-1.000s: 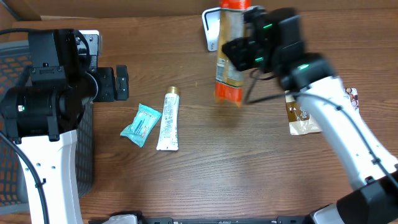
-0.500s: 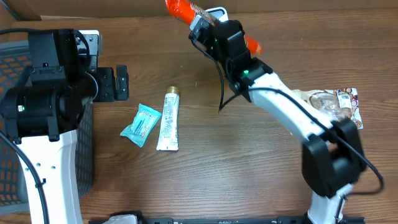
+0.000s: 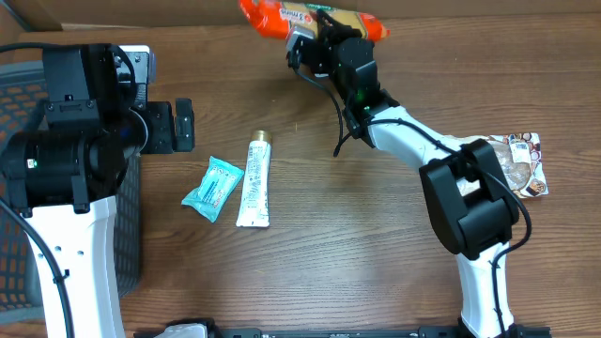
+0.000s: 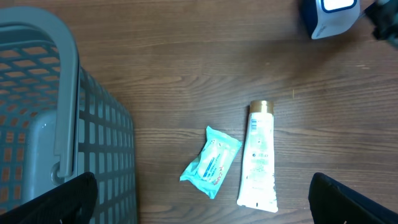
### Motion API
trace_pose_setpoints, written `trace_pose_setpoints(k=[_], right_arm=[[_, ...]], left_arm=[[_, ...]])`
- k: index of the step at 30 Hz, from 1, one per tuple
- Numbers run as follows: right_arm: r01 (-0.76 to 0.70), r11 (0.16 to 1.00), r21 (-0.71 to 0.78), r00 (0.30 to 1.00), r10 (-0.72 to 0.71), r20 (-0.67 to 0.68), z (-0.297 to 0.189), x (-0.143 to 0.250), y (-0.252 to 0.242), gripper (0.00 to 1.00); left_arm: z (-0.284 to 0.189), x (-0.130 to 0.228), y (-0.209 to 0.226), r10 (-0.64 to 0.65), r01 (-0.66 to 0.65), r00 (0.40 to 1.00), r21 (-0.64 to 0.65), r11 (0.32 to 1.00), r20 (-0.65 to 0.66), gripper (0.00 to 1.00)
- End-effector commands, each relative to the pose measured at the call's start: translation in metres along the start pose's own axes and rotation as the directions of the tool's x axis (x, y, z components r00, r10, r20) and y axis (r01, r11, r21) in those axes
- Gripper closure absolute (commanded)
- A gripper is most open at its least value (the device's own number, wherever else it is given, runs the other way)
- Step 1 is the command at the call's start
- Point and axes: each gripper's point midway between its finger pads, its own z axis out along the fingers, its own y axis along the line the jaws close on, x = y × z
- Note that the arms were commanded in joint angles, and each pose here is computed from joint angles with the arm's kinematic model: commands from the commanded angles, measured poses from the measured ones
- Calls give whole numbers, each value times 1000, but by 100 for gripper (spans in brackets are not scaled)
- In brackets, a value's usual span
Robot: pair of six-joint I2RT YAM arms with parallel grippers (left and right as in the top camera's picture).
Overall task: Scan the item barcode
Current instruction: 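Raise the pasta package to the white scanner with the right gripper, then hold the pasta package in front of the scanner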
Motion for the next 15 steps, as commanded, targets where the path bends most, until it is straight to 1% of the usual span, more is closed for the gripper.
trace_pose_setpoints(k=[1,7,9,15], right_arm=[[46,998,45,995,-50,83,6,-26,-14,96],[179,983,46,981,-182,73,26,-18,7,96],[198,979,58,977,-202,71,32,-18,6,96],[194,976,103,976,-202,76,42,-26,-9,96]], left_arm=[[1,-2,3,15,-15,1000,-9,1000,3,0],[1,-2,3,15,-15,1000,-9,1000,3,0],[1,-2,3,15,-15,1000,-9,1000,3,0],[1,-2,3,15,-15,1000,-9,1000,3,0]])
